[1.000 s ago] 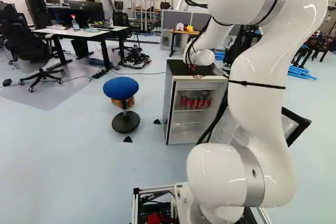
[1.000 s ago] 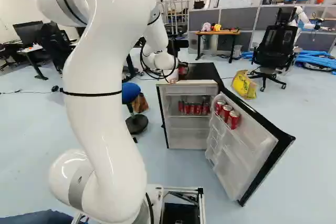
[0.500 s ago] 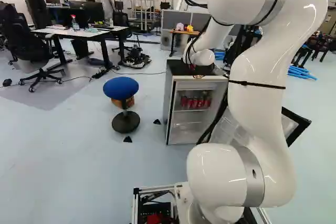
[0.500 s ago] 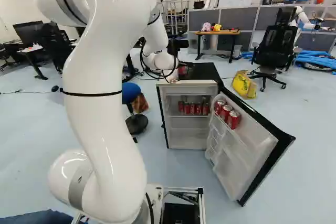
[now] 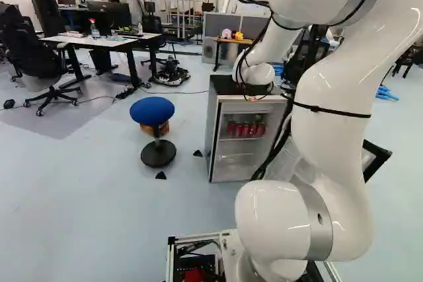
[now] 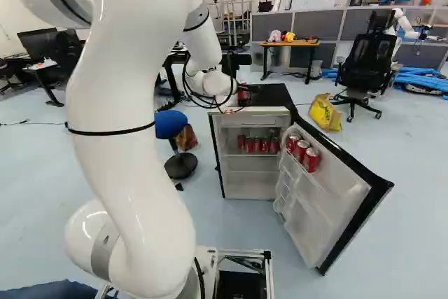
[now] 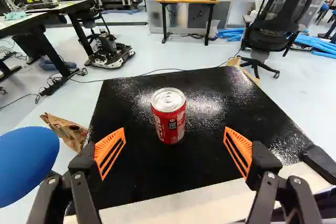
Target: Grab a drink from the fridge
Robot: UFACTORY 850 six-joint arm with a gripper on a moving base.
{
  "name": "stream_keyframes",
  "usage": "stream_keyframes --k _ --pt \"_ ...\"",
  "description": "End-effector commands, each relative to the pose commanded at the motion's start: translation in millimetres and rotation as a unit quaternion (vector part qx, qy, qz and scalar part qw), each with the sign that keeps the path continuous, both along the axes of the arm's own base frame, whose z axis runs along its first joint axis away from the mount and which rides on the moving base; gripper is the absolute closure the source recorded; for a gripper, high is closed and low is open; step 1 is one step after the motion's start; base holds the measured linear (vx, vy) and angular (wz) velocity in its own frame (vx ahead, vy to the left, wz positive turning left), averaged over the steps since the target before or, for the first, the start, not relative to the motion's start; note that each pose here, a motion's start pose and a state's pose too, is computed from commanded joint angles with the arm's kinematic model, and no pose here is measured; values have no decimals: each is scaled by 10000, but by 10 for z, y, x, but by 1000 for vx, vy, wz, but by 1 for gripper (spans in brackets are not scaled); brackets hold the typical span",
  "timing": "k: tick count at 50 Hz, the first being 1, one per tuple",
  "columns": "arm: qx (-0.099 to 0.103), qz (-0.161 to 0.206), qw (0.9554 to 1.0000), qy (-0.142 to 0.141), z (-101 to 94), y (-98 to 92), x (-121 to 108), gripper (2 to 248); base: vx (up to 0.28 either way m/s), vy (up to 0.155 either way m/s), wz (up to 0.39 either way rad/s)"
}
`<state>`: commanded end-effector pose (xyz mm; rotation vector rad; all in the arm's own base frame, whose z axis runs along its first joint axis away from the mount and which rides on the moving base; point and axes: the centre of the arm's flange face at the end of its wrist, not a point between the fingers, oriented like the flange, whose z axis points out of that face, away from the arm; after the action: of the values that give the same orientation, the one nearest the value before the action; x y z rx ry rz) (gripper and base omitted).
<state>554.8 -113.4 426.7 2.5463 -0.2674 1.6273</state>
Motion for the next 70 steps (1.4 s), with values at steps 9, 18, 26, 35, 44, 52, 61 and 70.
stream_keyframes --k 9,18,26,35,44,52,61,70 --pt "7 -65 10000 33 12 -40 -165 3 0 0 0" --pt "12 -167 9998 55 19 -123 -300 3 0 0 0" --pt "26 -279 9995 111 16 -221 -401 3 0 0 0" --pt "62 -415 9988 247 1 -340 -513 3 0 0 0" --pt "87 -557 9979 323 53 -458 -636 3 0 0 0" --pt "116 -685 9967 409 114 -560 -748 3 0 0 0" --pt "163 -833 9949 542 179 -676 -869 3 0 0 0" --pt "217 -981 9926 682 243 -796 -973 3 0 0 0"
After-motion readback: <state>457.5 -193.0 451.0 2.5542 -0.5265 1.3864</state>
